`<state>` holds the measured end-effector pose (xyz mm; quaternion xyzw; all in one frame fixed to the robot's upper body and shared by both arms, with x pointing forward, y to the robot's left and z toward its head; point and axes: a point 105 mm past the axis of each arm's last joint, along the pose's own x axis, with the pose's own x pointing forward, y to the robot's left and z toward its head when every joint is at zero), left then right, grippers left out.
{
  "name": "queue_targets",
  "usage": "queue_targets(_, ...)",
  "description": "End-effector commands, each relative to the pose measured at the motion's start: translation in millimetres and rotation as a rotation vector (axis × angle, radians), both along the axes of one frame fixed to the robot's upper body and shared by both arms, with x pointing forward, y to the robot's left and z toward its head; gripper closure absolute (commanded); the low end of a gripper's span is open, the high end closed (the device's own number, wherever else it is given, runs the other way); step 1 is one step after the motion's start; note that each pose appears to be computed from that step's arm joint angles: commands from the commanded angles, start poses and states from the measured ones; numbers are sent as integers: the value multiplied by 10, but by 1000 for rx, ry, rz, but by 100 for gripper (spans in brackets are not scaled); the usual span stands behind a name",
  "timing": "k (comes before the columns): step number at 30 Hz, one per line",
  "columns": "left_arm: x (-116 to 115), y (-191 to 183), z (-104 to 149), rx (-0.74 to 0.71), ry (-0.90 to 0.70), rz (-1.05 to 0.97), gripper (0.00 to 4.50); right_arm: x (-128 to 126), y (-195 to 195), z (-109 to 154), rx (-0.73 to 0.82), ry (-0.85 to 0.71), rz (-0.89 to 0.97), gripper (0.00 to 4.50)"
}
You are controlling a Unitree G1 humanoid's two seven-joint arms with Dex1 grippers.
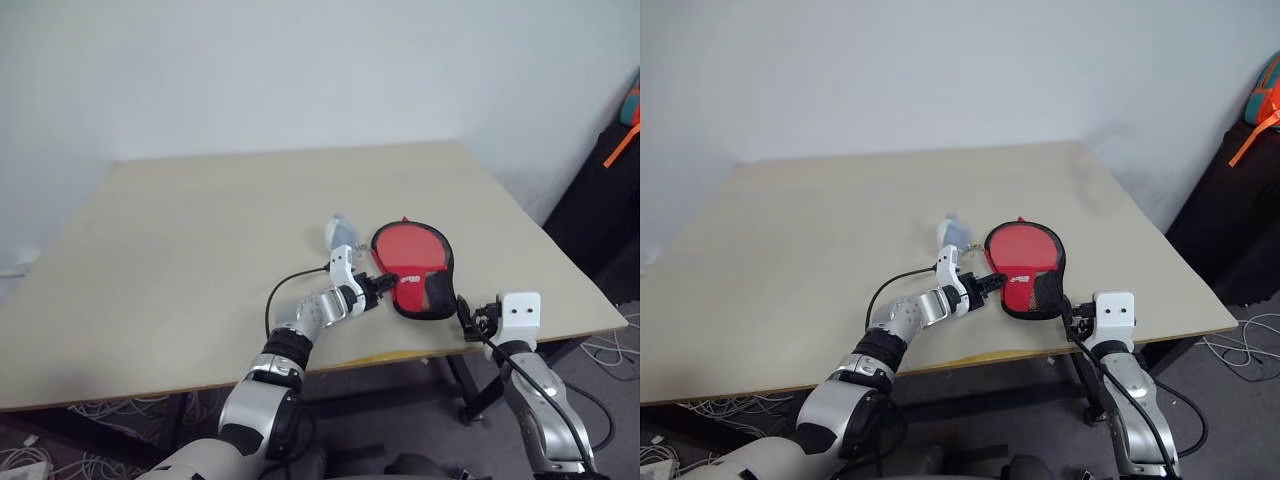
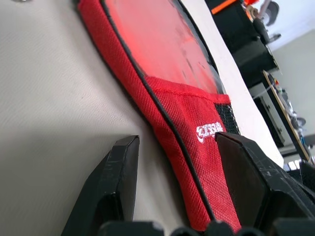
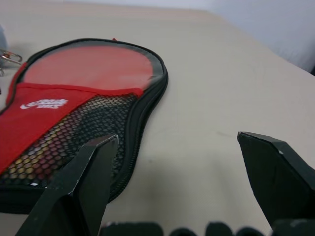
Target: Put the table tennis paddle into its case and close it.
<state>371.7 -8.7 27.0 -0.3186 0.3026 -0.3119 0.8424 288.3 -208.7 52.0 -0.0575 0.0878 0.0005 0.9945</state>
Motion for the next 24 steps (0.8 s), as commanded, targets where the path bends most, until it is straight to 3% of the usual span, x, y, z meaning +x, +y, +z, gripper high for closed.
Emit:
queue_targets(1,71,410,1658,188,-987,-599,173,501,-133,728,79,-51,69,28)
queue_targets(24,18,457,1692,198,-1041,-662,173,550,-108,760,85,-34,85,28)
